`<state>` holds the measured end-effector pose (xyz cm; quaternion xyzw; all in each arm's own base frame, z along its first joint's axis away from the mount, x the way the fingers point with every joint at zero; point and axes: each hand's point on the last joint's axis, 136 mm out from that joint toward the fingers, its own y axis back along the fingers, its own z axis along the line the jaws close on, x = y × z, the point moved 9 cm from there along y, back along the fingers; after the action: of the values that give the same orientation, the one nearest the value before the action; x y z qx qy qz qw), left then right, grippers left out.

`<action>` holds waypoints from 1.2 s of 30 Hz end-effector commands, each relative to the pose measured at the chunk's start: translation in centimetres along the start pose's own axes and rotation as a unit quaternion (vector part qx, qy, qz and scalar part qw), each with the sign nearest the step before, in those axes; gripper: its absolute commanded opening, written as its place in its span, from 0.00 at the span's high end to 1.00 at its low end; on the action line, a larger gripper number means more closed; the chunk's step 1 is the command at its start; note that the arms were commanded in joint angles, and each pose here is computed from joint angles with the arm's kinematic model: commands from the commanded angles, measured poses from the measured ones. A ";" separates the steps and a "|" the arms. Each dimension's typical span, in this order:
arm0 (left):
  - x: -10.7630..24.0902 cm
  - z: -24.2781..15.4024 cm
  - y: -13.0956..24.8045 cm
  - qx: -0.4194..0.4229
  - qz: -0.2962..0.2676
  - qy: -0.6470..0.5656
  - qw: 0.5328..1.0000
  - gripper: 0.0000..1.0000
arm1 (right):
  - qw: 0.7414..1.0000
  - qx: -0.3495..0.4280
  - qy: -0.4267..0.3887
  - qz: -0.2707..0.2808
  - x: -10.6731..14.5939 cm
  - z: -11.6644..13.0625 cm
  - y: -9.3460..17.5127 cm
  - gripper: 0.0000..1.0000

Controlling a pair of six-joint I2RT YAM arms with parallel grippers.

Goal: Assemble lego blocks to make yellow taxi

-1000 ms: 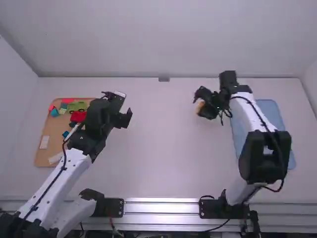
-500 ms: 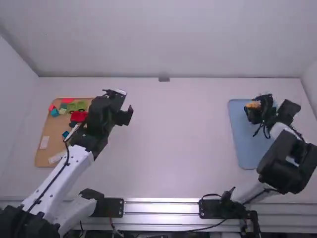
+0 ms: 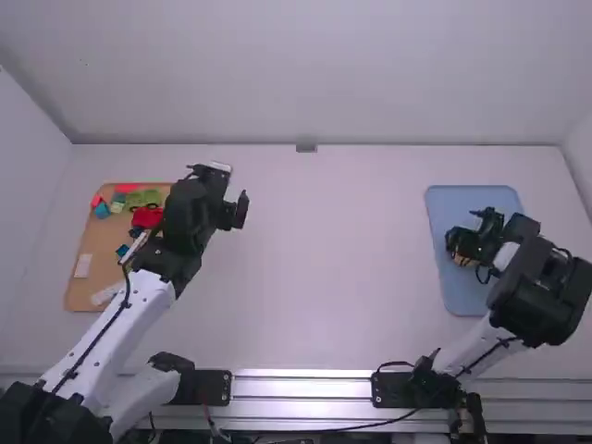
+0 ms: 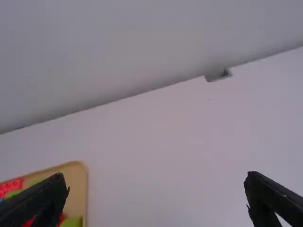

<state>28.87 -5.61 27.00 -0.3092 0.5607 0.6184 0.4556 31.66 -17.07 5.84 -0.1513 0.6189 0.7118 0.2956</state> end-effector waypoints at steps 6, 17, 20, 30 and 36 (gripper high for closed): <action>-0.3 0.2 0.0 -0.013 0.001 0.047 0.999 0.01 | 0.996 0.077 0.047 0.016 -6.5 3.1 7.0 0.01; -2.1 -0.4 3.1 0.071 0.100 0.086 0.989 0.01 | 0.977 -0.023 0.209 0.041 -10.0 19.1 14.1 0.01; -1.7 -0.1 3.0 0.050 0.104 0.086 0.990 0.01 | 0.961 -0.062 0.270 0.019 -9.5 24.1 14.2 0.01; 0.5 -0.4 2.9 0.037 0.060 0.085 0.994 0.01 | 0.924 -0.067 0.369 -0.075 -6.7 35.1 14.6 0.02; 1.2 0.9 3.6 0.041 0.024 0.071 0.996 0.09 | 0.941 -0.087 0.310 -0.101 -7.4 33.0 15.4 0.09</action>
<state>25.88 -4.91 27.35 -0.3200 0.6306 0.5869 0.3943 33.48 13.82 27.37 -0.4645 0.5997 0.6433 0.1038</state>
